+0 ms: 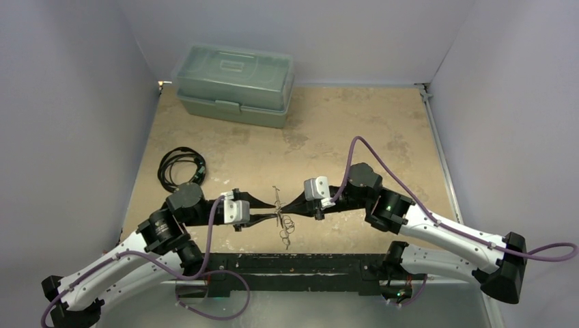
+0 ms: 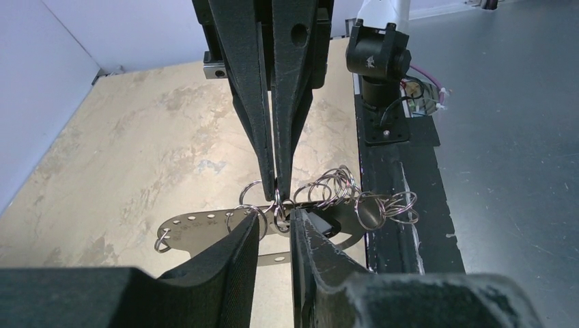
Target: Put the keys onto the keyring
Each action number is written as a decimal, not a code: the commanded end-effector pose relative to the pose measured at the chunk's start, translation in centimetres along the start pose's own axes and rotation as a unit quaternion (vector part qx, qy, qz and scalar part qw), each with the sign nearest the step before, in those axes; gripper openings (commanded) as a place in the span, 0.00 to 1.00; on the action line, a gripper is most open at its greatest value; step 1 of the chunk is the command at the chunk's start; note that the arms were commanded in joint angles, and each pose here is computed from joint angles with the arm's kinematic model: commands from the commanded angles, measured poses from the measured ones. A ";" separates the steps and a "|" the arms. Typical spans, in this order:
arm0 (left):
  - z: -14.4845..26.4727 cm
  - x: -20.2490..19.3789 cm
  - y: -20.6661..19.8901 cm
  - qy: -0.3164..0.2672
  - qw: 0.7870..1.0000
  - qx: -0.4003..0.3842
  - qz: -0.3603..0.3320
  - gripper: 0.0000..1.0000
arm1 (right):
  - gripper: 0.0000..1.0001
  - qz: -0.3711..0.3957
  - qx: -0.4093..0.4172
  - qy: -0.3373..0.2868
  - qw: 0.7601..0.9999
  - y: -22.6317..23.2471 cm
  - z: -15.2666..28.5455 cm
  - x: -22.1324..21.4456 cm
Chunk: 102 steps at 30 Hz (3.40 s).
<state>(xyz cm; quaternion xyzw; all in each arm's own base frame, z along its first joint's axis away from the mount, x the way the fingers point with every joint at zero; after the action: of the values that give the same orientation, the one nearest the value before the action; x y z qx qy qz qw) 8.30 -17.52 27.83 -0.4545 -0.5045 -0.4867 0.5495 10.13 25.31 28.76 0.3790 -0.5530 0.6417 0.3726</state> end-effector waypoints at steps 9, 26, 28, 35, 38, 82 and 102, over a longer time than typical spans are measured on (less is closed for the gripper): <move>-0.5 0.1 -0.2 -0.009 1.000 -0.018 0.004 0.15 | 0.00 0.021 0.001 -0.024 0.999 -0.4 0.2 1.6; -0.8 -0.2 -0.1 0.000 1.000 -0.020 0.015 0.13 | 0.00 0.022 0.001 -0.026 0.999 -0.4 0.3 1.8; -0.8 -0.3 -0.1 0.000 1.000 -0.020 0.015 0.09 | 0.00 0.022 0.001 -0.026 0.999 -0.4 0.3 1.8; -0.7 -0.2 0.0 -0.001 1.000 -0.012 0.014 0.00 | 0.00 0.023 -0.002 -0.025 0.999 -0.4 0.4 1.8; -0.5 -0.1 0.0 -0.005 1.000 -0.009 0.012 0.00 | 0.00 0.025 -0.008 -0.024 0.999 -0.5 0.5 1.8; -1.1 0.9 -0.1 -0.027 0.998 -0.007 0.057 0.21 | 0.00 0.032 -0.028 -0.041 0.998 -0.7 0.7 2.3; -1.2 0.9 -0.1 -0.021 0.998 -0.009 0.066 0.20 | 0.00 0.027 -0.043 -0.028 0.998 -1.0 0.6 1.9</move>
<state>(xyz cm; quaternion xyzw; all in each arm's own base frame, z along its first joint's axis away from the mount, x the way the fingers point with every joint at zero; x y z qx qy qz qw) 8.44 -18.76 27.27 -0.4901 -0.4672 -0.4522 0.5805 9.97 24.64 29.57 0.3702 -0.5745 0.6307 0.3676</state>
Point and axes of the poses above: each gripper's point midway between its finger pads, its own z axis back along the fingers, its own y axis along the line the jaws close on, x = y × z, the point moved 8 cm from there along z, back along the fingers, and after that the axes turned 13 degrees about z, right-handed, at the moved point
